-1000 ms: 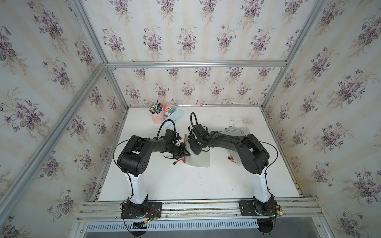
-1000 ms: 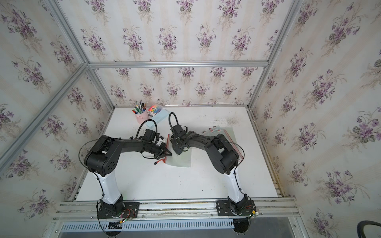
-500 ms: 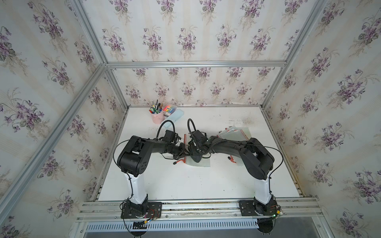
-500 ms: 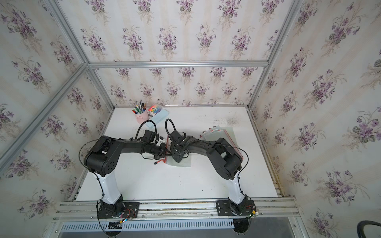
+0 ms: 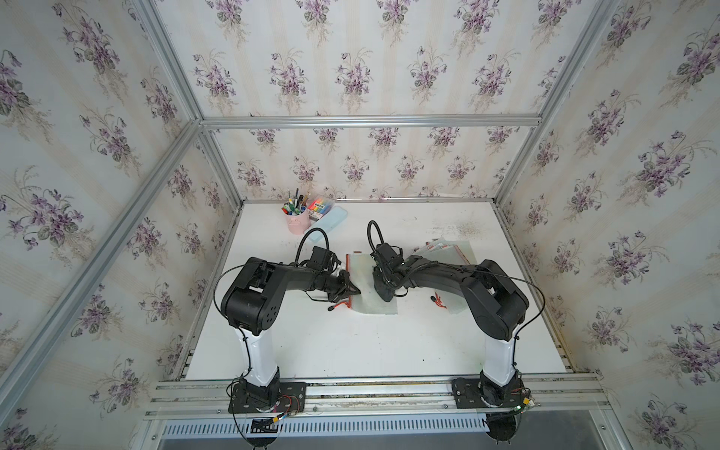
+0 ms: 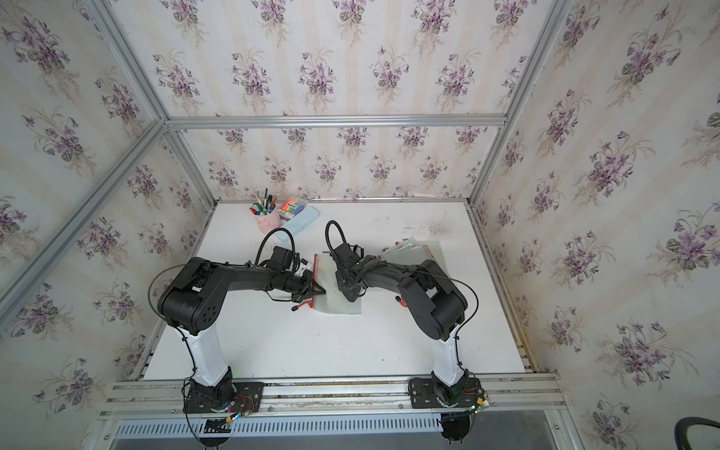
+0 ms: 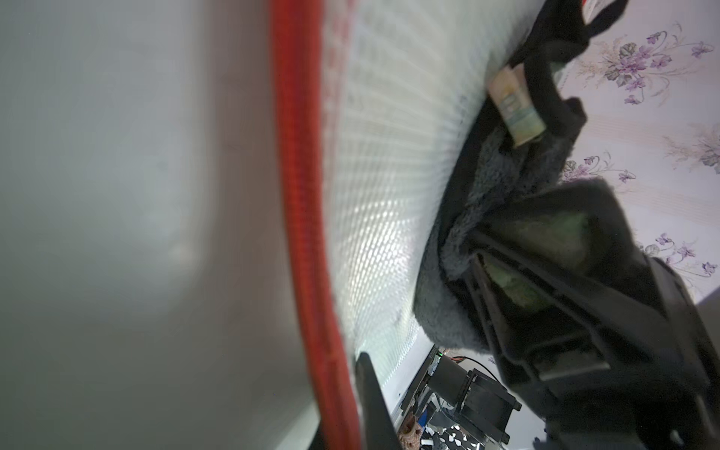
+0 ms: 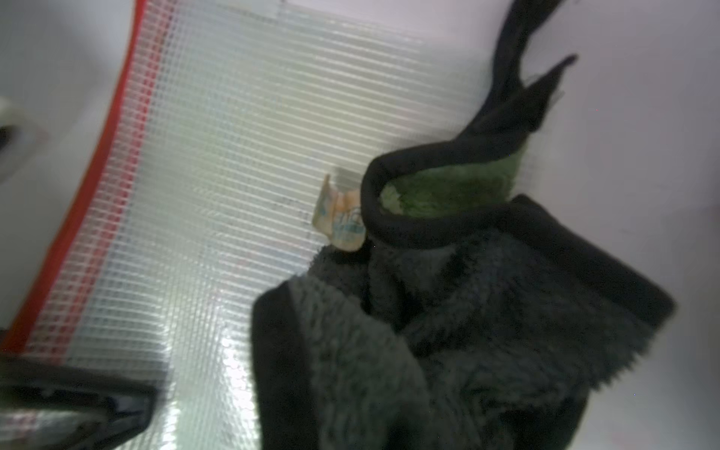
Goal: Wipe the document bag
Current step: Wipe the dirt from the document bag.
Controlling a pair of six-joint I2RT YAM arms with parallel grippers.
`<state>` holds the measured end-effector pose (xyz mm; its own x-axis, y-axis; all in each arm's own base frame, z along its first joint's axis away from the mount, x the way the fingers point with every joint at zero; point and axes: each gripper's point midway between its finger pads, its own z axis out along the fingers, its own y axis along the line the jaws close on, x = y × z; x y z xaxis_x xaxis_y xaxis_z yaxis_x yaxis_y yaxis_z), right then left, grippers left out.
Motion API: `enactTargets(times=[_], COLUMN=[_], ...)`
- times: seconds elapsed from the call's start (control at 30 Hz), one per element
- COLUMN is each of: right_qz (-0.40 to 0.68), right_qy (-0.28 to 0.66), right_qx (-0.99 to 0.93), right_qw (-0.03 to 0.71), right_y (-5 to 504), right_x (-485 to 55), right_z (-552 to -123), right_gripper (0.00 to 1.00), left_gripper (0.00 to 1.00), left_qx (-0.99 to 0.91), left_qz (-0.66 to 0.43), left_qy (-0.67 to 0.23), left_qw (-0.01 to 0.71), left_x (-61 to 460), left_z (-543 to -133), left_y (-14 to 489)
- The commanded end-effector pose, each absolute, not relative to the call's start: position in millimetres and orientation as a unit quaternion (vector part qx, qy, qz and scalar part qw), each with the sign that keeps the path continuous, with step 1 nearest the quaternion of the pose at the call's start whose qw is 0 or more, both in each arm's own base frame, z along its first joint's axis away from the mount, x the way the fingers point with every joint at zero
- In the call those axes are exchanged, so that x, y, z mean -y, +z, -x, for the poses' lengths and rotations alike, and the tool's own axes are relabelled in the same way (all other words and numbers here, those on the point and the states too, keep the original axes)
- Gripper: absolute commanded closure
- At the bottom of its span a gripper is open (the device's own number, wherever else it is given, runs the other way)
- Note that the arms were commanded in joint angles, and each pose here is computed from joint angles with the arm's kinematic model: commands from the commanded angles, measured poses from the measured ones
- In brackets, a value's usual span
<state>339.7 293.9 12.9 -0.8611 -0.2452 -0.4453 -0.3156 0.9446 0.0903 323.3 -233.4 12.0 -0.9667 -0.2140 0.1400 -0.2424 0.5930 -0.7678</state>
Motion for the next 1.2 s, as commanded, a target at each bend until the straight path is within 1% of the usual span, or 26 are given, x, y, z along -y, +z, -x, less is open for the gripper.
enactTargets(times=[0.0, 0.27, 0.43, 0.5, 0.53, 0.63, 0.67, 0.7, 0.8, 0.9, 0.97, 1.03, 1.1, 1.17], right_qz=[0.163, 0.182, 0.186, 0.188, 0.191, 0.192, 0.191, 0.192, 0.205, 0.227, 0.247, 0.273, 0.275, 0.25], right_qy=[0.069, 0.058, 0.055, 0.049, 0.048, 0.046, 0.044, 0.039, 0.021, 0.076, 0.123, 0.134, 0.116, 0.105], right_qx=[-0.969, -0.966, -0.965, -0.965, -0.964, -0.963, -0.962, -0.962, -0.952, -0.94, -0.934, -0.929, -0.936, -0.947], right_qw=[0.173, 0.174, 0.175, 0.177, 0.179, 0.185, 0.189, 0.192, 0.225, 0.241, 0.227, 0.213, 0.189, 0.173], right_y=[-14, -15, -16, -14, -13, -7, -4, 1, 32, 53, 49, 35, 15, 2], right_x=[-286, -283, -280, -278, -278, -277, -277, -276, -282, -312, -336, -352, -349, -330], right_z=[-318, -318, -317, -318, -318, -322, -324, -327, -334, -321, -301, -281, -267, -258], right_gripper=[0.68, 0.69, 0.69, 0.69, 0.69, 0.69, 0.69, 0.69, 0.69, 0.69, 0.69, 0.69, 0.69, 0.69], left_gripper=[0.79, 0.66, 0.66, 0.7, 0.75, 0.93, 0.98, 1.0, 1.0, 1.0, 1.0, 1.0, 1.0, 1.0], left_qx=[0.927, 0.934, 0.934, 0.935, 0.935, 0.934, 0.934, 0.933, 0.932, 0.929, 0.927, 0.923, 0.923, 0.922], left_qz=[-0.144, -0.122, -0.12, -0.118, -0.118, -0.121, -0.122, -0.122, -0.127, -0.135, -0.141, -0.145, -0.143, -0.137], left_qy=[0.346, 0.335, 0.336, 0.335, 0.334, 0.337, 0.337, 0.338, 0.34, 0.343, 0.348, 0.355, 0.358, 0.362], left_qw=[0.006, -0.008, -0.009, -0.012, -0.012, -0.01, -0.012, -0.014, -0.018, -0.021, -0.022, -0.022, -0.021, -0.018], left_x=[209, 198, 195, 194, 193, 193, 193, 193, 193, 193, 194, 195, 197, 198], left_z=[-325, -358, -380, -387, -390, -395, -396, -396, -397, -396, -397, -397, -397, -396], left_y=[-11, 0, -3, -4, -5, -7, -7, -6, -5, -7, -7, -8, -6, -4])
